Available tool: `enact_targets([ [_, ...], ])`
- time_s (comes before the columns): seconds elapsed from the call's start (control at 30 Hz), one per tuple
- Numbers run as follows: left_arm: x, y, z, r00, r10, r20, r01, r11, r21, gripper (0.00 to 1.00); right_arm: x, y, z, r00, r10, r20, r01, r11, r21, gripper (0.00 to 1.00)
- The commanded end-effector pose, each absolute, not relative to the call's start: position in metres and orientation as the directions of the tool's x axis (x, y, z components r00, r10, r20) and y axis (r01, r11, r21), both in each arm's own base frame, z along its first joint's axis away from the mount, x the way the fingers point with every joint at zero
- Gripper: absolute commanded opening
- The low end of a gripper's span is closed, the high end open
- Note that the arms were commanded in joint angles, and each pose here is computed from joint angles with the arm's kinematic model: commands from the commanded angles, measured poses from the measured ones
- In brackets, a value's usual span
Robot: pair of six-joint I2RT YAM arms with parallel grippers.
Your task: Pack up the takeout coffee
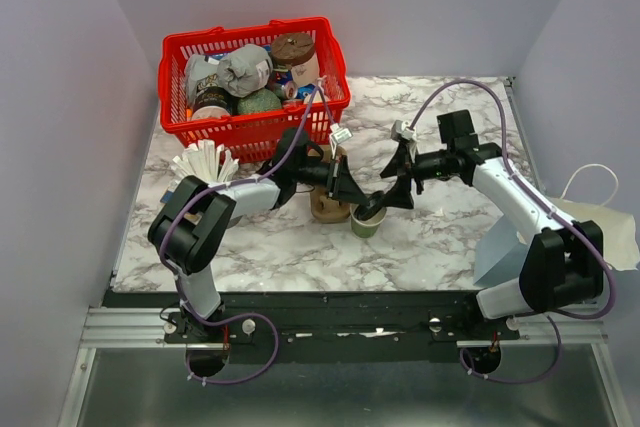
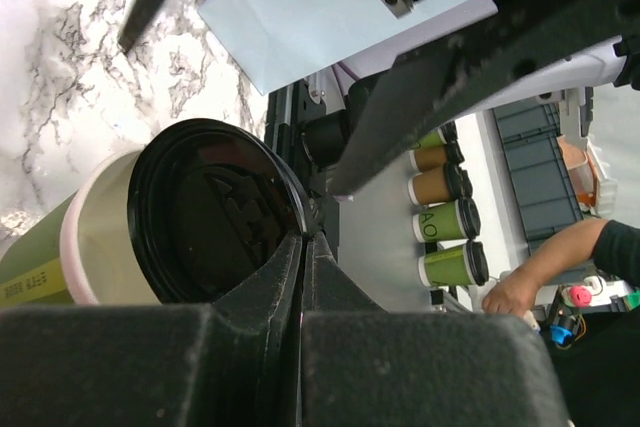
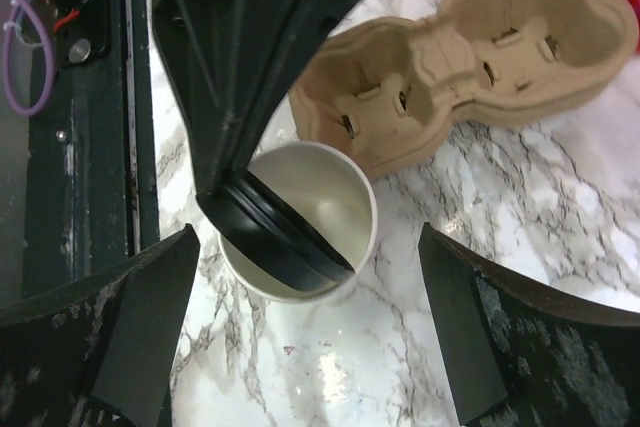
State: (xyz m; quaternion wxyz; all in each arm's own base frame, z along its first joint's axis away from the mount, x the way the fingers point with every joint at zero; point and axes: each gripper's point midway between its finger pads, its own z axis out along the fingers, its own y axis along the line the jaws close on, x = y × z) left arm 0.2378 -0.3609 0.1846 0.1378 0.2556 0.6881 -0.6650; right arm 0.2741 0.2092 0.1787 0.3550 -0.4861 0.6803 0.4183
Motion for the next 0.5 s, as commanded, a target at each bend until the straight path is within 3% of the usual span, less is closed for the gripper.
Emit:
enact_targets([
  [0.0,0.243,-0.358,0.182,-0.816,0.172,-0.551,0.558,-0.013,-0.830,0.09,0.280,0.215,0.174,-0.150,-0.386,-0.910,-0.986,0.120,0.112,1.00],
  [0.47,0.247,-0.351,0.178,-0.818,0.165,-0.552,0.562,0.017,-0.827,0.25,0.287,0.229,0.167,-0.093,-0.423,-0.901,-0.994,0.089,0.061,1.00],
])
